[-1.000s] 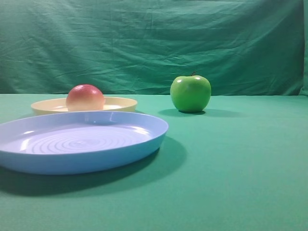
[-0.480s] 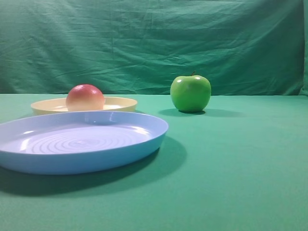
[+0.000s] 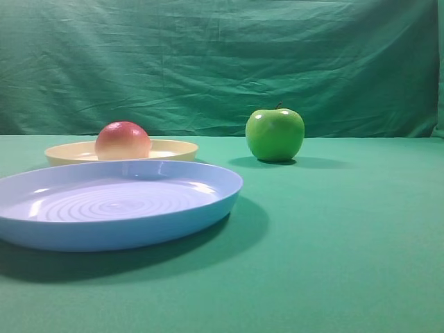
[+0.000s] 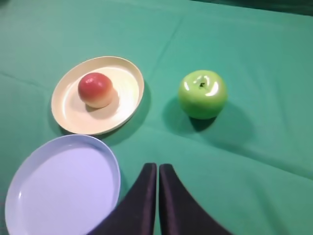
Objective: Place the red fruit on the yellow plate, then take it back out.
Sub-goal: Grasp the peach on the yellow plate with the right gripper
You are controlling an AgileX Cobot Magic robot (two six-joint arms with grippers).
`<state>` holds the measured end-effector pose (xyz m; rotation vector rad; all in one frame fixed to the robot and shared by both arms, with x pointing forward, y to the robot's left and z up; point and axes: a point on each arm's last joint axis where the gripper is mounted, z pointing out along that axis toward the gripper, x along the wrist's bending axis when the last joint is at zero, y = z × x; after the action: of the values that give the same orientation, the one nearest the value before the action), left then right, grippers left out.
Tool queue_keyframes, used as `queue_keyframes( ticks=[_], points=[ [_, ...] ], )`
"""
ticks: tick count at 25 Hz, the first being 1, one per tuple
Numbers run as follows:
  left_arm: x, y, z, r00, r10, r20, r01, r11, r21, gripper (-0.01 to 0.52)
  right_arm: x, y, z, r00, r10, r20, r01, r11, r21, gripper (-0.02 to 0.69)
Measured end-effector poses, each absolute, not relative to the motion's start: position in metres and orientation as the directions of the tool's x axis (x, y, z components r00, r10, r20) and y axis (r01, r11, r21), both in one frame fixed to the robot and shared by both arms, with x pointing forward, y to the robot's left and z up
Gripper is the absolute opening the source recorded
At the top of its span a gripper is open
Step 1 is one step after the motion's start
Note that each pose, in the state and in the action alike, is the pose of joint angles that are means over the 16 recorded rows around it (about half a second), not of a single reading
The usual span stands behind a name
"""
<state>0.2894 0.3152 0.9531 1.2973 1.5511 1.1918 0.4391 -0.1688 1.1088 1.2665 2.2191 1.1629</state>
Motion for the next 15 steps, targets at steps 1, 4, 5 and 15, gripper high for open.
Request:
queue_keyframes(
  ticks=[1,4,5,15],
  points=[
    [0.289,0.315,0.953,-0.181,0.983,0.006,0.259,0.042,0.965,0.0,0.445,-0.164,1.106,-0.553,0.826,0.106,0.564,0.277,0.778,0.0],
    [0.289,0.315,0.953,-0.181,0.983,0.006,0.259,0.042,0.965,0.0,0.463,-0.149,1.099,-0.577,0.811,0.098,0.569,0.312,0.761,0.0],
    [0.289,0.315,0.953,-0.181,0.983,0.006,0.259,0.042,0.965,0.0,0.47,-0.143,1.096,-0.589,0.803,0.09,0.565,0.329,0.756,0.0],
    [0.289,0.315,0.953,-0.181,0.983,0.006,0.259,0.042,0.965,0.0,0.543,-0.062,1.067,-0.76,0.65,0.005,0.464,0.536,0.705,0.0]
  ],
)
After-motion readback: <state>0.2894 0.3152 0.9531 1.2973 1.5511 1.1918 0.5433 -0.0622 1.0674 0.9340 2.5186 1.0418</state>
